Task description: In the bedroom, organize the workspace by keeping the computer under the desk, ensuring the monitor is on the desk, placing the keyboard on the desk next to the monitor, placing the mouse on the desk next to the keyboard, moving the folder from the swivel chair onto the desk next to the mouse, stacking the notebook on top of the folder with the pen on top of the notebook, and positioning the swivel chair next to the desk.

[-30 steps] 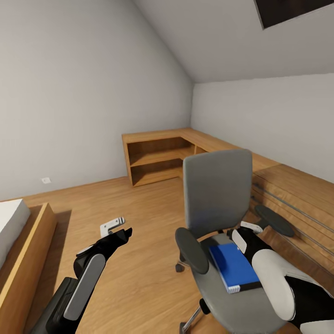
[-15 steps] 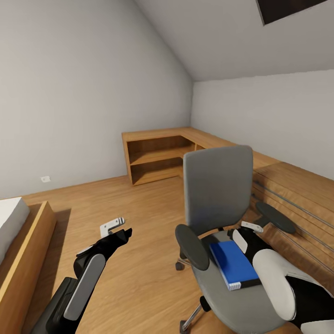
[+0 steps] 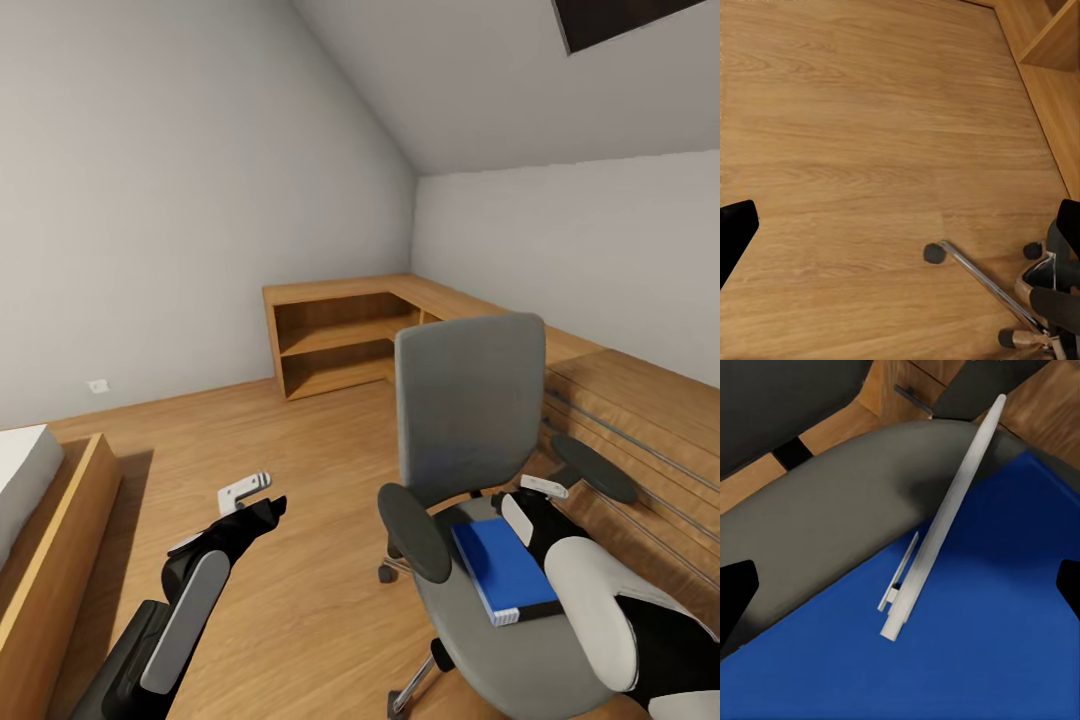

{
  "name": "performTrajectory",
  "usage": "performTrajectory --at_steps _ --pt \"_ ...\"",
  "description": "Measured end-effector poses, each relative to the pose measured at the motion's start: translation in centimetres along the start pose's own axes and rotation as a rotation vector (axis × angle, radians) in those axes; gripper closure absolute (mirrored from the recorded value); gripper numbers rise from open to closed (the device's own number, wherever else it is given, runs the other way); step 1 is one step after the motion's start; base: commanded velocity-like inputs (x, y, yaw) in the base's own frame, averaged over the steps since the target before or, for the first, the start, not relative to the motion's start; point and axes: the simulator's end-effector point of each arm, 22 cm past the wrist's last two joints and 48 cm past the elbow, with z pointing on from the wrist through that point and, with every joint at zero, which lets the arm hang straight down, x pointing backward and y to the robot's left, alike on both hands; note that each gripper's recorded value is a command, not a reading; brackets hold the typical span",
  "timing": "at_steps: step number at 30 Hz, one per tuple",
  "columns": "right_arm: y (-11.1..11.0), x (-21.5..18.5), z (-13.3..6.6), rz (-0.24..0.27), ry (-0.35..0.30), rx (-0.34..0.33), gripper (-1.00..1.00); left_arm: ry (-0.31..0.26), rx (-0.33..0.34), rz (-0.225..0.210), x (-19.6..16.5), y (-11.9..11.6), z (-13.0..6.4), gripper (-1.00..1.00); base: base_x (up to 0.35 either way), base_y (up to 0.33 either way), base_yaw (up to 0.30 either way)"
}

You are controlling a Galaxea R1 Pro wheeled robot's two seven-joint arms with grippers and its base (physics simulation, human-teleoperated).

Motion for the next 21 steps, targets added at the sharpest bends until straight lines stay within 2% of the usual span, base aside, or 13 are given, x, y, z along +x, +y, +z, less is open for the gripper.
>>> performTrajectory --at_steps 13,21 --pt "-0.39 -0.11 0.09 0.000 -0.001 0.006 -1.00 -0.001 -0.007 0.007 -0.06 0.41 0.06 -1.00 0.003 0.000 0.000" --pt "-0.41 -0.12 0.08 0.000 -0.002 0.006 -1.00 -0.001 -0.008 0.008 -0.07 0.45 0.06 -1.00 0.158 0.000 0.000"
